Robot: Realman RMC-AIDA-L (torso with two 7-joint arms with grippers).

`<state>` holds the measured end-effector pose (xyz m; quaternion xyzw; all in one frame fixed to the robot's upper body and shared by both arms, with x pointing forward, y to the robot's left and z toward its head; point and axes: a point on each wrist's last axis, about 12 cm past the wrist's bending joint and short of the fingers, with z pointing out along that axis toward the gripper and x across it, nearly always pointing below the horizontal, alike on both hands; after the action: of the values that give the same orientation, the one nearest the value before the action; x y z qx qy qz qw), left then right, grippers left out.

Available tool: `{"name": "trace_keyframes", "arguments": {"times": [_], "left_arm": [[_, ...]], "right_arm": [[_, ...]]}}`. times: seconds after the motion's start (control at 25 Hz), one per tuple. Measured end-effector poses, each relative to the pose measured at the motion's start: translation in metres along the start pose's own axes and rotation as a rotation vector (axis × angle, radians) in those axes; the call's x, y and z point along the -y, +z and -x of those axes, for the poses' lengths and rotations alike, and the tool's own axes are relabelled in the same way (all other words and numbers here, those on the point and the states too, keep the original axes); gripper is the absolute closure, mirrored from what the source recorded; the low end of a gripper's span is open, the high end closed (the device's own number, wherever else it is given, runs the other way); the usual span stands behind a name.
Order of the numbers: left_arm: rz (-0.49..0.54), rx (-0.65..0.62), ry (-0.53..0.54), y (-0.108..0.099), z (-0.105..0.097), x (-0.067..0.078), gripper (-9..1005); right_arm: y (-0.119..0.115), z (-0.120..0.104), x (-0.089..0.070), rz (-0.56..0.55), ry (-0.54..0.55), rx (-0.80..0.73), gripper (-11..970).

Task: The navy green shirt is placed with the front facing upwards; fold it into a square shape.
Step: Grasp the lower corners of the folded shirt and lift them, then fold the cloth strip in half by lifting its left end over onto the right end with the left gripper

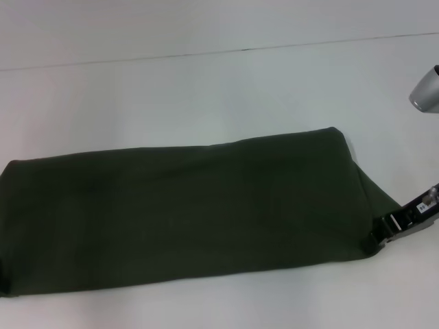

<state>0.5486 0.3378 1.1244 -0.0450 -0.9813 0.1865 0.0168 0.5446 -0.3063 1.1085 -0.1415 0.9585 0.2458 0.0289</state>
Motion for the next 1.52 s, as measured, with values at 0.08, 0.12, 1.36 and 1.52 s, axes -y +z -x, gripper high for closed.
{"name": "trace_keyframes", "arguments": {"times": [0.08,0.12,1.36,1.52], "left_arm": [[0.001,-0.005,0.002,0.0,-0.001,0.0,942],[0.002,-0.005,0.003,0.0,-0.001,0.0,941],[0.074,0.265,-0.11,-0.054,-0.002,-0.025,383],[-0.105,0.491,-0.067,-0.066,0.003,-0.027,294]], "right_arm": [[-0.002,-0.002,-0.002,0.003,-0.005,-0.001,941],[-0.002,-0.003,-0.003,0.004,-0.006,-0.001,941],[-0.064,0.015,0.013,0.114,0.02,0.365,435],[-0.068,0.027,0.011,0.143,-0.07,0.533,345]]}}
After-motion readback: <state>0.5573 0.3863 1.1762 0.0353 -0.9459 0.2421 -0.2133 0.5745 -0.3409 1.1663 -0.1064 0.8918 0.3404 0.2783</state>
